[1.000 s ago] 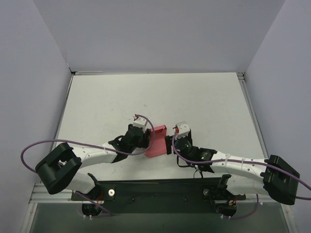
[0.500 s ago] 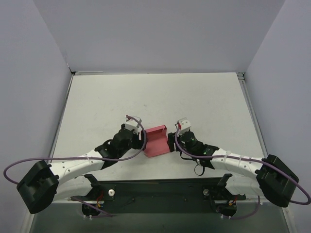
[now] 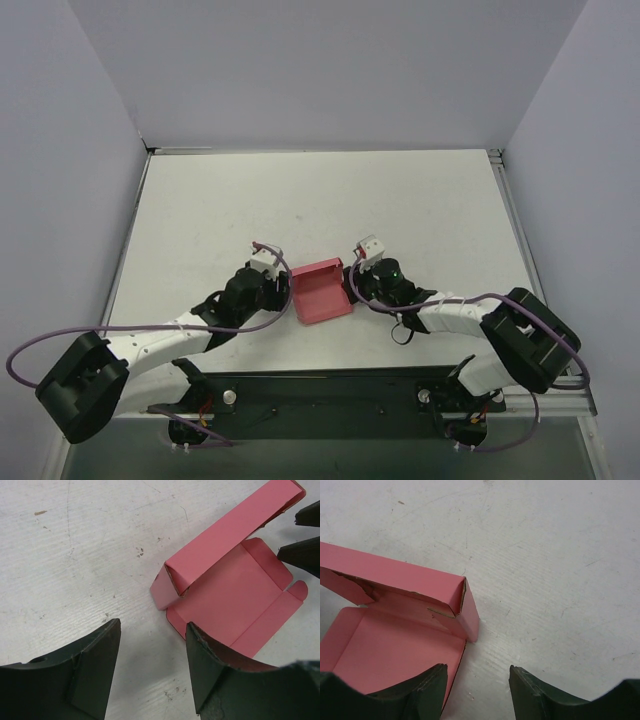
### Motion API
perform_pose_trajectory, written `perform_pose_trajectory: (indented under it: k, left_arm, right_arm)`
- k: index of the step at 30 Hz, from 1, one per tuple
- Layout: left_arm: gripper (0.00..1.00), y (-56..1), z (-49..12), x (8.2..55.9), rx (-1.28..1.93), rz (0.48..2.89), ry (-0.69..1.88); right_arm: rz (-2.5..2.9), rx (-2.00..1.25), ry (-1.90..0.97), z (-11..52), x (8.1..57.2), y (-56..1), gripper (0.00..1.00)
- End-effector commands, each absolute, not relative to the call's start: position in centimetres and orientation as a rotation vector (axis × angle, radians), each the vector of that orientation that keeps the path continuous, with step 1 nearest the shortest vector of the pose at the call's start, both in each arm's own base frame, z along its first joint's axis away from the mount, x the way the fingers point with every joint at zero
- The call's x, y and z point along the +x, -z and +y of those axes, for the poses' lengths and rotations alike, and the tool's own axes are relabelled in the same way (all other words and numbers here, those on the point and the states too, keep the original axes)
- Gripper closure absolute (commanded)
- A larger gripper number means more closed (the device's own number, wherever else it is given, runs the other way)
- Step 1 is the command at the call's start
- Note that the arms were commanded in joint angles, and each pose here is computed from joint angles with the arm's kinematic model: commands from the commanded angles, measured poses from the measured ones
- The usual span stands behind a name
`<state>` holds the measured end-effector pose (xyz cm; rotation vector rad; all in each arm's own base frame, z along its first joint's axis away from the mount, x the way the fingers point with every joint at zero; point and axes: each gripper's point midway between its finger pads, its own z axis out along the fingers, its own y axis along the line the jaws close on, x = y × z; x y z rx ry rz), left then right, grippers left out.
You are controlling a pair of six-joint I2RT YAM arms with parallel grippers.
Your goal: Fold the paper box
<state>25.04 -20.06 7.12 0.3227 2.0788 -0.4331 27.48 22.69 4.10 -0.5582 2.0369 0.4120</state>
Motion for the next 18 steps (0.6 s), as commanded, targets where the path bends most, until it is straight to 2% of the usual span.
perform_pose_trajectory:
  k: [1,9,10,18]
  left_arm:
    - [0.38,-8.7,-21.2,26.5,0.357,1.979,0.464]
    - [0.49,-8.7,-22.1,27.3,0.41,1.956,0.456]
    - [0.5,-8.6,-22.2,27.4,0.415,1.956,0.455]
    - [0.53,-8.6,-22.8,27.7,0.435,1.947,0.465]
  right_arm:
    - [1.876,-0.577,-0.439,24.9,30.3,-7.2,0.48]
    - [1.8,-0.619,-0.449,26.0,31.4,-7.5,0.51]
    - [1.794,-0.627,-0.459,26.1,31.4,-7.5,0.53]
    - [1.757,-0.678,-0.48,26.7,31.8,-7.6,0.54]
